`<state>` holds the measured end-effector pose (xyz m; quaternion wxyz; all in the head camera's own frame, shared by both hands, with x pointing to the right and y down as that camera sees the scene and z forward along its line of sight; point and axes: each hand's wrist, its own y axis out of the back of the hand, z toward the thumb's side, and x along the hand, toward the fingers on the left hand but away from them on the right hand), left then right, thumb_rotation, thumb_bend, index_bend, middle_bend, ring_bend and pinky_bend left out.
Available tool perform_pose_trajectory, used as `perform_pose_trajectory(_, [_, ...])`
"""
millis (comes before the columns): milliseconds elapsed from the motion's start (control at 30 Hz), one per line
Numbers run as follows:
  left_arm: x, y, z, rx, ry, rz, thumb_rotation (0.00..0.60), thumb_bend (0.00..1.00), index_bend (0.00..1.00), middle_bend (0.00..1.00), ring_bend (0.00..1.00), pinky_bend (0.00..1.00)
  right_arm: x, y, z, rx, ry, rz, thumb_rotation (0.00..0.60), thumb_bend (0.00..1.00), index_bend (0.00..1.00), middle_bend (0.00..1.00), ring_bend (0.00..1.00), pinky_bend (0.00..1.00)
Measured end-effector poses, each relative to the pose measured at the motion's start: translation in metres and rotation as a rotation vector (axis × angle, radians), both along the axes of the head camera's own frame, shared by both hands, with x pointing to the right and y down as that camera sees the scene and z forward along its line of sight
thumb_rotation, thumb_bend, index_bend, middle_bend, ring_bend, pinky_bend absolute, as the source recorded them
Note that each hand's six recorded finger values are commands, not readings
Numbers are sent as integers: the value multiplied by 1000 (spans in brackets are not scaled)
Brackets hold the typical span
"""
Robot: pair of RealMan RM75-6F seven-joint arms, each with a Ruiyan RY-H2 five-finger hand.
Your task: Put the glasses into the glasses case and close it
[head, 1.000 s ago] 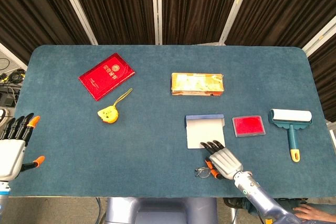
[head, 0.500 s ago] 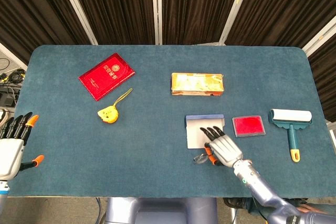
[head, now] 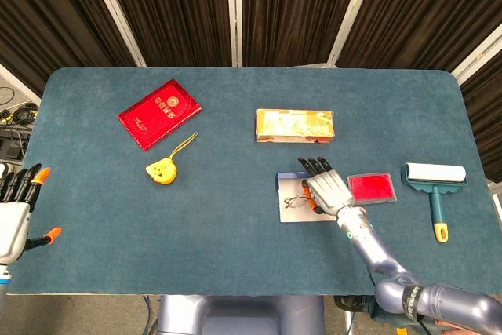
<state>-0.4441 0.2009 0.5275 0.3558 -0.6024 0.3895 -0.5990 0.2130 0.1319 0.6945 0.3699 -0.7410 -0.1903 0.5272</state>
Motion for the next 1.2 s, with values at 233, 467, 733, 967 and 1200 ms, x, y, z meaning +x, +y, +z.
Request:
perform_pose_trajectory(233, [-6,-3,1,-2,-6,-19,600,0,0,0,0,0,-3,-10,18,-5,41,14,600,367,619,0,0,0])
perform_pose_trajectory(467, [-7,-4,4,-8,-12,-21,600,0,0,0,0,0,-1,-20,29,9,79,47,600,367,621,0,0,0])
perform_pose_trajectory(733, [-7,-4,5,-12,-13,-19,600,0,0,0,0,0,-2,-26,26,43,88,64,600,153,320,0,0,0])
perform_pose_trajectory(967, [-5,-4,6,-21,-5,-14,600,0,0,0,0,0,0,-28,19,79,80,71,600,0,74,0,0,0])
perform_pose_trajectory(1200, [-3,-4,5,-21,3,-7,600,0,0,0,0,0,-1,-26,14,89,57,63,600,0,68,0,0,0])
